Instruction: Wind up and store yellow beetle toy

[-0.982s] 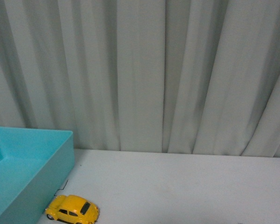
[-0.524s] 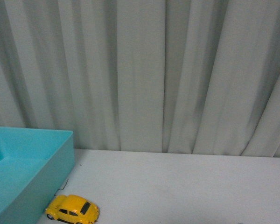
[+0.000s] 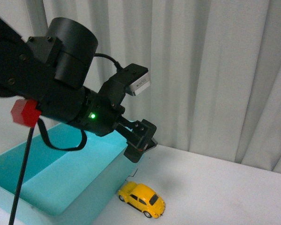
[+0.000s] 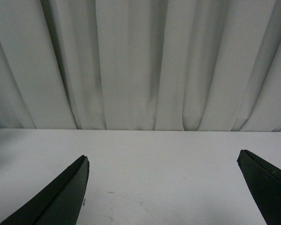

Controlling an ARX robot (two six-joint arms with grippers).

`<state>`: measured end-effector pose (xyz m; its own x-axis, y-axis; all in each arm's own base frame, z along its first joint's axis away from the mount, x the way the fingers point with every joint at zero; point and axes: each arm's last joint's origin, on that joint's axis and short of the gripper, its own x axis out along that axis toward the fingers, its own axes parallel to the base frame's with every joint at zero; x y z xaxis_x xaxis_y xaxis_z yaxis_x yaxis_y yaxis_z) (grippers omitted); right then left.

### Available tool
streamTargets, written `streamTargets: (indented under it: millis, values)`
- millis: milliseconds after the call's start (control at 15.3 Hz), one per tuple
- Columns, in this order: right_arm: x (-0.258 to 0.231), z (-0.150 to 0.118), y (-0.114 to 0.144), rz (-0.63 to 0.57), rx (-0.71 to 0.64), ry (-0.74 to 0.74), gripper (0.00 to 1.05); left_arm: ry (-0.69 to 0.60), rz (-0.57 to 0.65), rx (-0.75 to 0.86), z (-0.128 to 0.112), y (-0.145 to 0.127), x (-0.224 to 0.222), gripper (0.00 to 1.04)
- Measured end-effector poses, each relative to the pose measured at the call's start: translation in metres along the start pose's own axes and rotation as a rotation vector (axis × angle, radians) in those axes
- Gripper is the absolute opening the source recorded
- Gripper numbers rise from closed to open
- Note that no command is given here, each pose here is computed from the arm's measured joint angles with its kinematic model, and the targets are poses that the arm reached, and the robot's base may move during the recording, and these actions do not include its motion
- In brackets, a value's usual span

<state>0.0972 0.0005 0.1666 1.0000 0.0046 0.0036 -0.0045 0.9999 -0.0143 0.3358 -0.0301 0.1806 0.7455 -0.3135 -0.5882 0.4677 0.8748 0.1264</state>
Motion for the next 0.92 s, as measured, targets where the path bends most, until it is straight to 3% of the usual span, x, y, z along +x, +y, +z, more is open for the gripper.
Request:
streamTargets:
  millis: [262,524,720,916]
  values:
    - [0.000,0.000,0.000,0.000,0.000,0.000,0.98,0.156,-0.153,0.581,0.046,0.003,0.019,0.98]
    - [0.000,0.000,0.000,0.000,0.000,0.000,0.98,0.410,-0.325,1.111,0.034,-0.007,0.044,0.98]
    - [0.000,0.000,0.000,0.000,0.000,0.000,0.98,0.512,-0.413,1.265,0.024,-0.015,0.054,0.98]
    - [0.000,0.000,0.000,0.000,0.000,0.000,0.98,0.517,-0.430,1.313,0.014,-0.025,0.073,0.98]
